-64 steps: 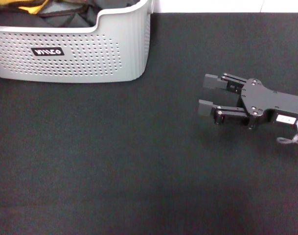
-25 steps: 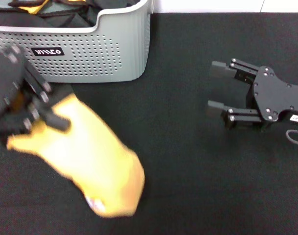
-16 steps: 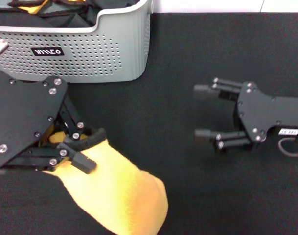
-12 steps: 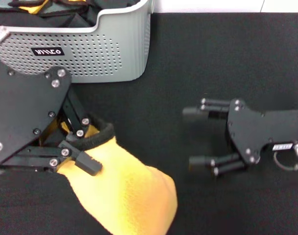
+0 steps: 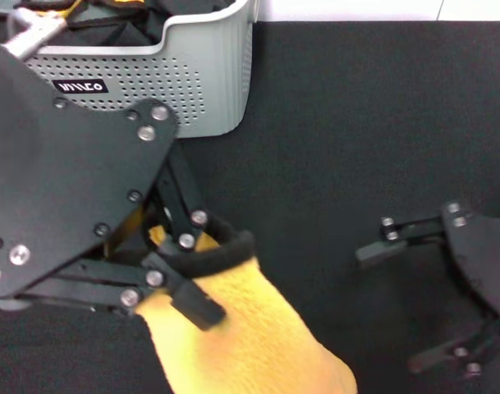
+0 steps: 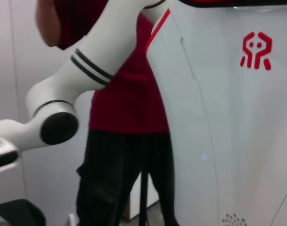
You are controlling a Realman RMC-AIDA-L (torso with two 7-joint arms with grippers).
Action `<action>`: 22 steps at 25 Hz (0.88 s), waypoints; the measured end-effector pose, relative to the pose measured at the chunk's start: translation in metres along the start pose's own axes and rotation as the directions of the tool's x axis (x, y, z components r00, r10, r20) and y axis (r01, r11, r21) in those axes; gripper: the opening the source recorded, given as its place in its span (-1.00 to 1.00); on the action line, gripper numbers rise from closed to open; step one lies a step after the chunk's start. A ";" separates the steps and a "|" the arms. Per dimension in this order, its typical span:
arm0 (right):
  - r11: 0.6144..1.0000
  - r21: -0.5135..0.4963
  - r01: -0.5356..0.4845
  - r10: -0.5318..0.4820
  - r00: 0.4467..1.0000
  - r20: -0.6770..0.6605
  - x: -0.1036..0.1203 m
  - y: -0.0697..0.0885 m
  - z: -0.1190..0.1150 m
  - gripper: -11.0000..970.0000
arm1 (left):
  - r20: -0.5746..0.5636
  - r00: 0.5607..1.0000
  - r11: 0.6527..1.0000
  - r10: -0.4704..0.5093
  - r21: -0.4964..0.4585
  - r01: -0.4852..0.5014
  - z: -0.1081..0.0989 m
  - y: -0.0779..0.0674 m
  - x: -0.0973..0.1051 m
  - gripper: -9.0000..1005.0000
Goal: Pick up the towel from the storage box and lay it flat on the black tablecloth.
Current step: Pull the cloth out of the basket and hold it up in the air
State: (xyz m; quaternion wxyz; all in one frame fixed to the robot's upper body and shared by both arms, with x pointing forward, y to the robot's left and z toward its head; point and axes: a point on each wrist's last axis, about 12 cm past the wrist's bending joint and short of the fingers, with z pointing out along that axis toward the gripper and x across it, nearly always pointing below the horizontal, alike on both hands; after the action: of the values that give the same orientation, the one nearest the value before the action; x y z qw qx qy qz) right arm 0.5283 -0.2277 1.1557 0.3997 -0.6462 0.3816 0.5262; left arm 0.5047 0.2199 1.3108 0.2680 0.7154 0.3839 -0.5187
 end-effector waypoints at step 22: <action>0.943 -0.196 0.269 -0.282 0.959 -0.040 -0.040 -0.042 0.025 0.69 | -0.023 0.997 0.984 0.080 0.160 -0.075 0.047 0.039 -0.031 -0.93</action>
State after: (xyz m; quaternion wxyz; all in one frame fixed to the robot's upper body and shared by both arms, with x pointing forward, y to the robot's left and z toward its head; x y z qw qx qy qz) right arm 0.5509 -0.1861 1.1968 0.3934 -0.7455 0.2492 0.4769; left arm 0.5062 0.1528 1.3248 0.2244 0.7566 0.3170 -0.5260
